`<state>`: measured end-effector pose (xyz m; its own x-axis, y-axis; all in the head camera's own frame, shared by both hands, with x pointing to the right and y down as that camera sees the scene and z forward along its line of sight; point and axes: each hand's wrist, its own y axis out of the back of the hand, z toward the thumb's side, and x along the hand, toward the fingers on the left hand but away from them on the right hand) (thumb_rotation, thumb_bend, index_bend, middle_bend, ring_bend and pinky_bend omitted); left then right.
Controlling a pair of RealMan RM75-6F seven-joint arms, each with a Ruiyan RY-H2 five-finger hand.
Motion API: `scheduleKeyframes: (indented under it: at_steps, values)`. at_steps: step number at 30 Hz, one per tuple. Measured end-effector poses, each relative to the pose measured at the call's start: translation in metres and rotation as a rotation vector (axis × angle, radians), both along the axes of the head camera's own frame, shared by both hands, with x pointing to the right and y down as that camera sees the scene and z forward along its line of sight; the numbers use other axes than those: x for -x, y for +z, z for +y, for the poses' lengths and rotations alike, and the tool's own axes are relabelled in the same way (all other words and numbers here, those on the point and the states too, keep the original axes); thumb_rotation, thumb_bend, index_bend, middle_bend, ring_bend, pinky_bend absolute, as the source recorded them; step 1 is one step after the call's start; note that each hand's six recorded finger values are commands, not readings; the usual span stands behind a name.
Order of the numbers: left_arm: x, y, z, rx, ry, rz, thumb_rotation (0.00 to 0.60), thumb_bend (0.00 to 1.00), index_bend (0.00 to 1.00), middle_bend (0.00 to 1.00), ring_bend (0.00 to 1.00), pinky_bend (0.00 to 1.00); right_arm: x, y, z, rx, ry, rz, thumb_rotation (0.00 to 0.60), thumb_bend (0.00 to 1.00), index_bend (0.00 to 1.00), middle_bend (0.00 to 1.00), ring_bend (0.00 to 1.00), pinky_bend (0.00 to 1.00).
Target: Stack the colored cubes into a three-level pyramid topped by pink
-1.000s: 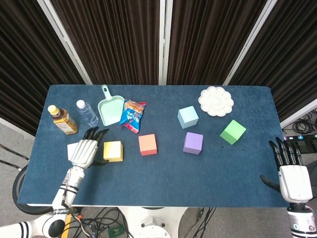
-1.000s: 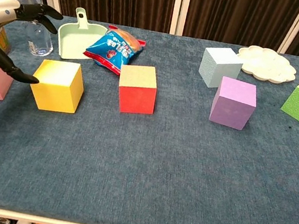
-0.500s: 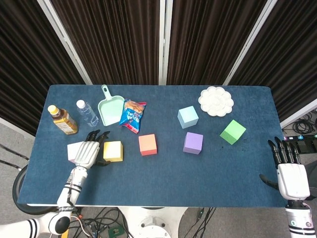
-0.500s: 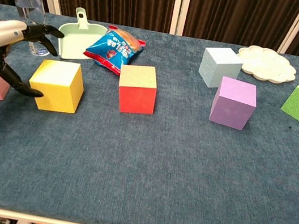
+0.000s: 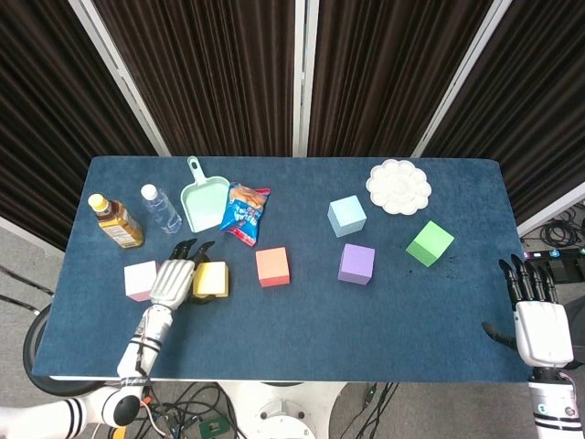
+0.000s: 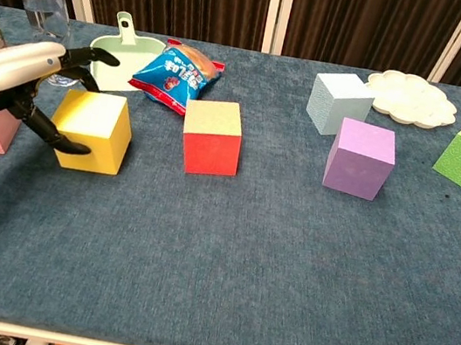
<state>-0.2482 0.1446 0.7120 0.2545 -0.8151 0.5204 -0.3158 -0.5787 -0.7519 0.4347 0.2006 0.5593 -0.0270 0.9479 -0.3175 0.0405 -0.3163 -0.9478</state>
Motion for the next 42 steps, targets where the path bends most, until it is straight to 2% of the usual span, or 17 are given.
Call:
scheduleKeyframes:
  at_steps: [4, 7, 14, 26, 33, 42]
  values:
    - [-0.004, -0.006, -0.006, -0.016, 0.004, 0.016, 0.600, 0.16, 0.09, 0.39, 0.03, 0.07, -0.003, 0.001, 0.000, 0.003, 0.010, 0.005, 0.600, 0.02, 0.00, 0.00, 0.00, 0.00]
    - [-0.009, -0.008, -0.009, -0.019, 0.011, 0.029, 0.600, 0.16, 0.09, 0.40, 0.06, 0.11, -0.004, 0.003, 0.000, 0.007, 0.015, 0.005, 0.600, 0.02, 0.00, 0.00, 0.00, 0.00]
    - [-0.019, 0.002, -0.015, -0.005, 0.031, 0.018, 0.600, 0.16, 0.10, 0.40, 0.10, 0.17, -0.003, 0.007, 0.000, 0.019, 0.014, 0.006, 0.600, 0.02, 0.00, 0.00, 0.00, 0.00]
    - [-0.044, 0.008, -0.029, 0.001, 0.070, 0.039, 0.600, 0.16, 0.10, 0.41, 0.13, 0.17, -0.007, 0.010, -0.004, 0.027, 0.032, 0.013, 0.600, 0.02, 0.00, 0.00, 0.00, 0.00]
    - [-0.055, 0.015, -0.032, 0.020, 0.082, 0.050, 0.600, 0.16, 0.10, 0.41, 0.13, 0.17, -0.009, 0.012, -0.004, 0.035, 0.043, 0.016, 0.600, 0.02, 0.00, 0.00, 0.00, 0.00]
    - [-0.069, 0.015, -0.037, 0.012, 0.110, 0.057, 0.600, 0.16, 0.10, 0.42, 0.13, 0.17, -0.014, 0.017, -0.003, 0.049, 0.056, 0.019, 0.600, 0.02, 0.00, 0.00, 0.00, 0.00]
